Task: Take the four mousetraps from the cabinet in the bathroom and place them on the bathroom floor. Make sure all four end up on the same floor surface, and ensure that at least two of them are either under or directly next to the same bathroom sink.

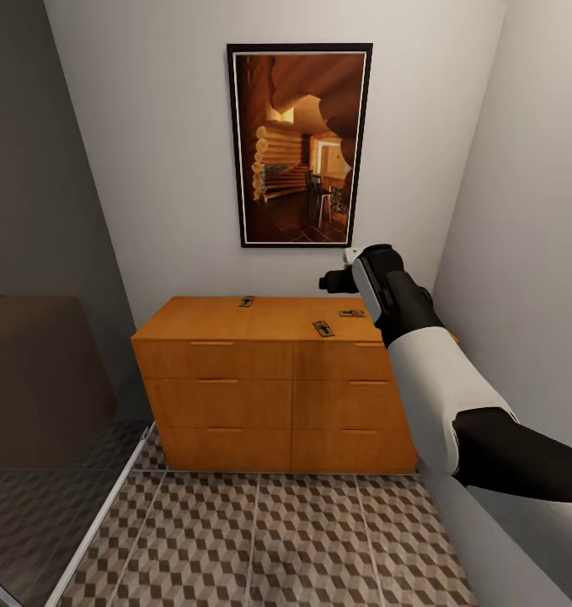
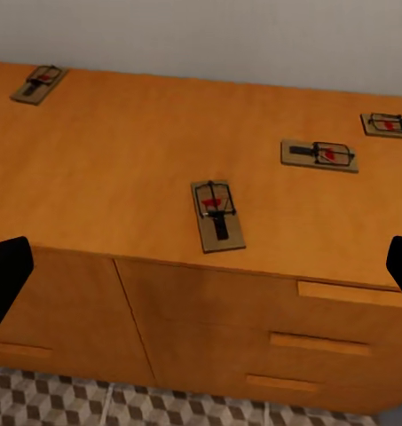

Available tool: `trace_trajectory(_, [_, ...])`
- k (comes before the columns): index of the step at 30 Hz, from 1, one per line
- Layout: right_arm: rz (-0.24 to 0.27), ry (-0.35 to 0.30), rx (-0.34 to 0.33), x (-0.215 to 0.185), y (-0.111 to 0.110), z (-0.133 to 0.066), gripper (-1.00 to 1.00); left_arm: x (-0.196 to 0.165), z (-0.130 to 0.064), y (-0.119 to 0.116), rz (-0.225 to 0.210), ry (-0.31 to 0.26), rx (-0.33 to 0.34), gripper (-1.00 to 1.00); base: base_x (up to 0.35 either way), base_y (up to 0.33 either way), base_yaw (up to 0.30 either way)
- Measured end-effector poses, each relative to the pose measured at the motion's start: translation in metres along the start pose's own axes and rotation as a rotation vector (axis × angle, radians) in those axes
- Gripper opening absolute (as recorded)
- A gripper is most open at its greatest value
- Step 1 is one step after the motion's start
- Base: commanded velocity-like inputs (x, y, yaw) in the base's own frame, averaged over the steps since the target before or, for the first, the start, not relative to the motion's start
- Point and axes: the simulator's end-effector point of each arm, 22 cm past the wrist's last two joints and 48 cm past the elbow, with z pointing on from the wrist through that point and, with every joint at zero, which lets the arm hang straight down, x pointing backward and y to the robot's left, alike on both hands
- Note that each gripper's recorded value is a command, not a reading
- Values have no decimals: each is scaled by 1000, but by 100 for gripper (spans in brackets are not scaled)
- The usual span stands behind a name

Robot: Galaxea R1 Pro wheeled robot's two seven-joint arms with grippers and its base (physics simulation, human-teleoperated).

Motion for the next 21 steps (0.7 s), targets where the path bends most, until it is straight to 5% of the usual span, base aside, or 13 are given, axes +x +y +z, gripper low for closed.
trace_trajectory(21, [-4,6,5,15,-3,18,100,0,0,0,0,-1,0,100,85,0,0])
